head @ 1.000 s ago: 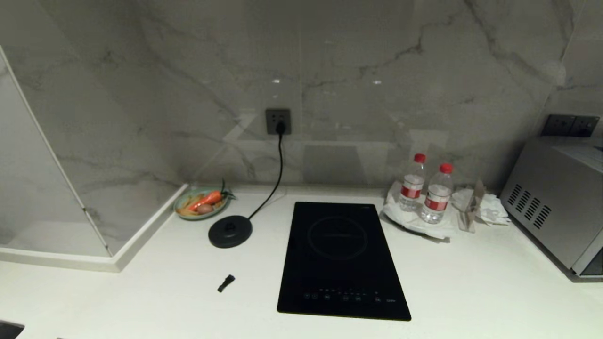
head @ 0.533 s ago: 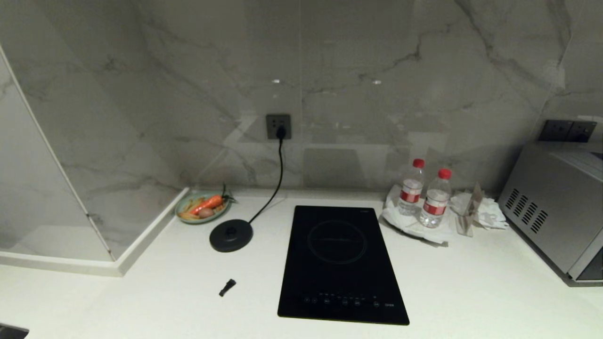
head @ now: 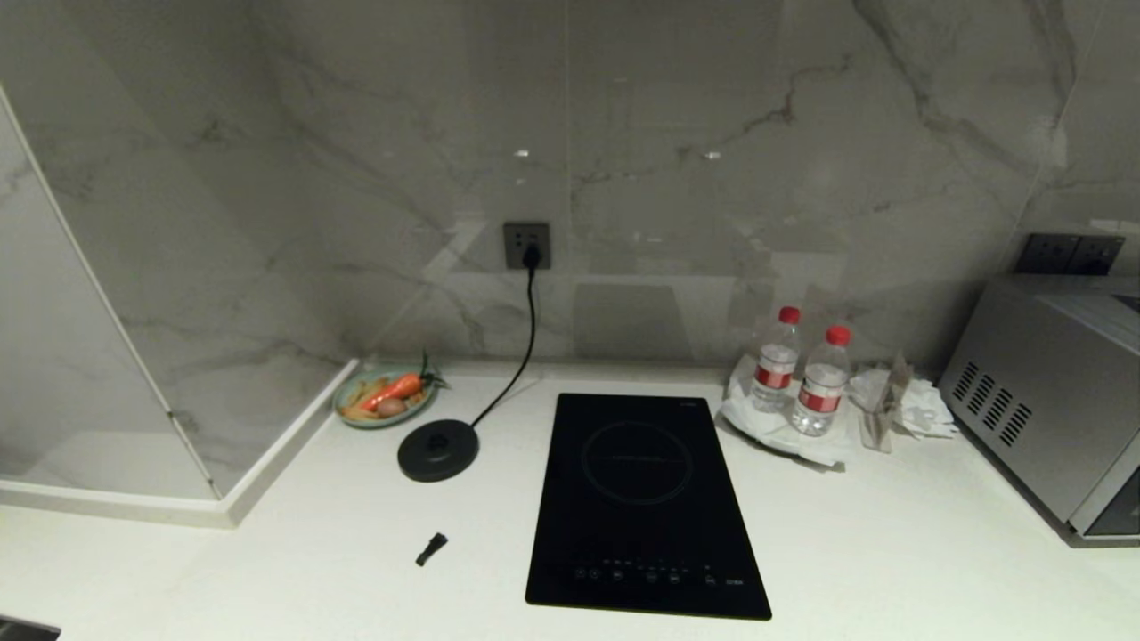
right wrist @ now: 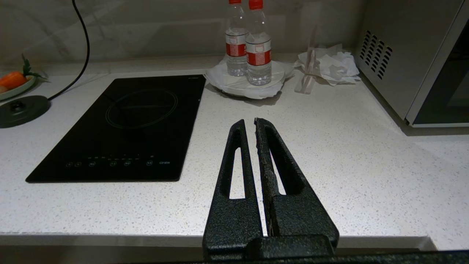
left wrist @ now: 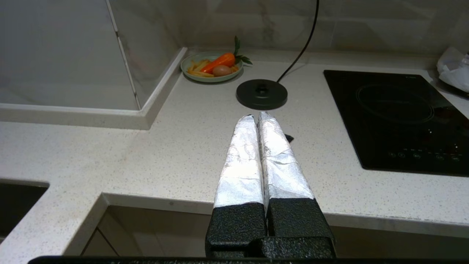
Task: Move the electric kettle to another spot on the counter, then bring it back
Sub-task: Grab the kettle
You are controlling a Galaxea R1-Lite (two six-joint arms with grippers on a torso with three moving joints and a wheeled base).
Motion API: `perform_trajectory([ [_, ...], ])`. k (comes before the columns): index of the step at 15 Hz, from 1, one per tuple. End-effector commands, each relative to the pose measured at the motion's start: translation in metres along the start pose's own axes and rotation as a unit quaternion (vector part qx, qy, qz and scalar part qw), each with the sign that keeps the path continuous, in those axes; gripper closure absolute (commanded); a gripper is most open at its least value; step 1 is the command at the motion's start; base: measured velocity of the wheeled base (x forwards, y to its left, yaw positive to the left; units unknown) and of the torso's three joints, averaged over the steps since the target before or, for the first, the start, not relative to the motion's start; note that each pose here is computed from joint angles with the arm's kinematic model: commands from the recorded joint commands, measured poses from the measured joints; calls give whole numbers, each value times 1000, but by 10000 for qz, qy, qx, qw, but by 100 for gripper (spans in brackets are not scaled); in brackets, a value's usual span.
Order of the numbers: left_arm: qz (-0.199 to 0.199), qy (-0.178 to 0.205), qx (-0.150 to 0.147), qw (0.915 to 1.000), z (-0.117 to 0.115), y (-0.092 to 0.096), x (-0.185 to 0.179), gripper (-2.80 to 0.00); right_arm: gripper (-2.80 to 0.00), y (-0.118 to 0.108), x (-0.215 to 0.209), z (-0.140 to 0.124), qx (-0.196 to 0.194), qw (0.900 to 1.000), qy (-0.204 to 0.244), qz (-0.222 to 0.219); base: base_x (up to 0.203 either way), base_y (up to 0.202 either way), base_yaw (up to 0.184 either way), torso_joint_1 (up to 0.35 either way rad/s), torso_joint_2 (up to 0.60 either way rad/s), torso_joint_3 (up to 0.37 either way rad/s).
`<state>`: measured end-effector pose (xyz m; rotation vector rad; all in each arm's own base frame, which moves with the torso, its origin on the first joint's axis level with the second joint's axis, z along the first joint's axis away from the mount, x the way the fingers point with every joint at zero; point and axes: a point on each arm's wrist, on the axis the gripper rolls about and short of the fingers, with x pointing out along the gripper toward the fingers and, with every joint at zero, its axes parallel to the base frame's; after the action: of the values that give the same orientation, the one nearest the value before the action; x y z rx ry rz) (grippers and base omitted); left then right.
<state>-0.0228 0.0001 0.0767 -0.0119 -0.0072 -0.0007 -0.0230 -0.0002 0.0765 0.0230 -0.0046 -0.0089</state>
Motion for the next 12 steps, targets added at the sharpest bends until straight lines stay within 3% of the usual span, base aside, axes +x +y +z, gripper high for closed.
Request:
perform_trajectory([
  [1, 3, -2, -2, 10000, 0, 0, 0, 0, 0, 0, 0, 0, 0, 10000, 7, -1, 0, 0, 0, 67, -168, -91],
  [12, 3, -2, -2, 10000, 0, 0, 0, 0, 0, 0, 0, 0, -46, 10000, -8, 6, 0, 0, 0, 26, -59, -30],
])
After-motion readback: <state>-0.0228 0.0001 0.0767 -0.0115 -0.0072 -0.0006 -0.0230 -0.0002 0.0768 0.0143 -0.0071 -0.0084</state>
